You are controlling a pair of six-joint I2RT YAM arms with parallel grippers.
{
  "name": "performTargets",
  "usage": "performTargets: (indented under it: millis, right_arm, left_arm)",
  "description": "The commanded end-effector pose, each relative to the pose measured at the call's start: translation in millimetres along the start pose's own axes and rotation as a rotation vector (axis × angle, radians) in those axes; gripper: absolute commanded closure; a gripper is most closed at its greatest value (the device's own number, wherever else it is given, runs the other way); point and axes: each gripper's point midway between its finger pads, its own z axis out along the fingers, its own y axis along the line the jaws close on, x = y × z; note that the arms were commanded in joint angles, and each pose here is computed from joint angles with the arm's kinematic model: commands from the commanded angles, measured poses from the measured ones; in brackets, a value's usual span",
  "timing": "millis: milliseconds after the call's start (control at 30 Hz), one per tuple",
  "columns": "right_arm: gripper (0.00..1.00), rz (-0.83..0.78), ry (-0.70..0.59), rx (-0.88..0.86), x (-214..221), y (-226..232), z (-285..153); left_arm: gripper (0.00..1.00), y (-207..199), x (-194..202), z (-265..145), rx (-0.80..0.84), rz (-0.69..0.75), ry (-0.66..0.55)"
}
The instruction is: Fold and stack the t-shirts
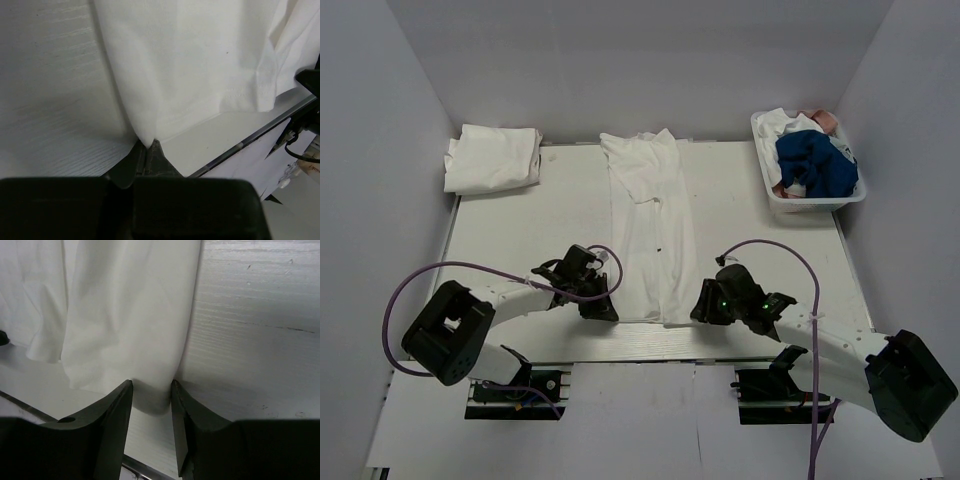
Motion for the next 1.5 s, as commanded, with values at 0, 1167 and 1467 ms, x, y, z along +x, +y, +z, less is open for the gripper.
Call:
performTargets:
  millis: [0,1167,1467]
  right_arm:
    - [0.57,-0.004,0.090,0.007,18,-5,-3]
    - [1.00,-0.005,-0.524,0.135,-208,57,-17]
    - [1.00,-0.048,-0.590,0.168,-284,57,13]
  left_arm:
    - [1.00,-6,-4,-1,0.003,0.035,-0.005]
    - [1.00,-58,-187,-52,-0.177,0.027,-0.507]
    - [1.00,-46,-263,-48,-0.264,-0.027,-0.591]
